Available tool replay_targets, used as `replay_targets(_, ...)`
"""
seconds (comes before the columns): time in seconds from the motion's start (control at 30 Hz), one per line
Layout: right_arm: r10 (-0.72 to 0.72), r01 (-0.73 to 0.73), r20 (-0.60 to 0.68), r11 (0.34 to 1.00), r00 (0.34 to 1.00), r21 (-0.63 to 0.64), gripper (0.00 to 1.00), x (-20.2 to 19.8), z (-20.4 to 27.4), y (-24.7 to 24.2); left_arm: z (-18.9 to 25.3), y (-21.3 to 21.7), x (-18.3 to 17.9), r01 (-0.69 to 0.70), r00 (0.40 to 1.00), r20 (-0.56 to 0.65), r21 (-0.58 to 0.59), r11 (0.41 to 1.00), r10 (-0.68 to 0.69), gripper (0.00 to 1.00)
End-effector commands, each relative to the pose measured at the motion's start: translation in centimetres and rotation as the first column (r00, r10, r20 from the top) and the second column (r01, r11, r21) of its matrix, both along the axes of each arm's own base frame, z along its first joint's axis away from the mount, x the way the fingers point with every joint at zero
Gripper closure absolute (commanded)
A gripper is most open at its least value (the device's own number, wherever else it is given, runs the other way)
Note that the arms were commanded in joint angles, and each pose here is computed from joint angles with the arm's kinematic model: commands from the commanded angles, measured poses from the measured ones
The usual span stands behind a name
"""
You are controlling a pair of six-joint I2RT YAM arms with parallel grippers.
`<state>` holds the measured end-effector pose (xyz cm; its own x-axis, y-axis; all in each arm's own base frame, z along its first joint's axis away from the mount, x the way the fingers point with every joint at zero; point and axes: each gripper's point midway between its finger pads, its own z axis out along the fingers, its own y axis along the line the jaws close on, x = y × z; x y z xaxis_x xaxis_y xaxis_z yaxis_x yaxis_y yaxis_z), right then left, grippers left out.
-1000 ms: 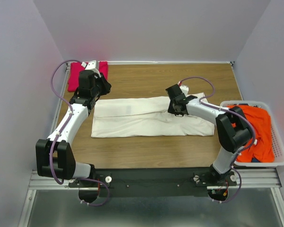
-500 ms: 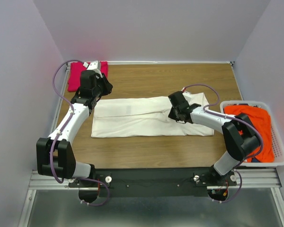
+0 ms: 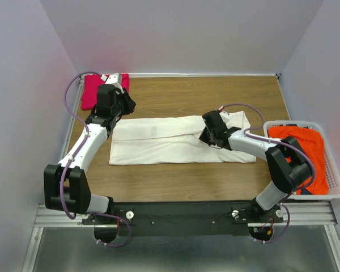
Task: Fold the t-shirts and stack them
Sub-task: Fold the tshirt
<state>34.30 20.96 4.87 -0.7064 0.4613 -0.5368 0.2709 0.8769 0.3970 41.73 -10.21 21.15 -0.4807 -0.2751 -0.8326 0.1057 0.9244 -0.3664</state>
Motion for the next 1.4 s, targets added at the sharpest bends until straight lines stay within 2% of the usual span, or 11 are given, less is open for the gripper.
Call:
replay_targets(0.0,-0.025,0.023,0.028,0.998,0.999,0.064,0.91,0.1,1.0,0.7,-0.6,-0.6,-0.1,0.032,0.999,-0.005,0.009,0.999,-0.032,0.68)
replay_targets(0.87,-0.064,0.061,0.017,0.987,0.998,0.149,0.90,1.7,1.7,2.1,-0.9,-1.4,-0.4,0.059,0.998,-0.016,0.011,0.998,-0.059,0.68)
replay_targets(1.03,-0.039,0.040,-0.006,0.987,0.999,0.158,0.82,1.4,1.2,2.5,-1.0,-1.5,-0.4,0.062,0.998,-0.019,0.013,0.998,-0.062,0.67)
replay_targets(1.2,0.013,-0.013,-0.003,0.989,1.000,0.147,0.52,0.3,1.4,2.3,-1.1,-1.6,-0.5,0.069,0.997,-0.021,0.014,0.998,-0.069,0.67)
replay_targets(1.27,0.056,-0.056,0.004,0.993,0.998,0.101,0.43,-0.2,1.4,1.8,-1.2,-1.7,-0.5,0.071,0.997,-0.025,0.012,0.997,-0.071,0.67)
replay_targets(1.37,0.033,-0.033,0.041,0.999,0.999,0.002,0.43,0.0,2.5,-0.5,-1.3,-1.8,-0.5,0.076,0.997,-0.027,0.012,0.997,-0.076,0.68)
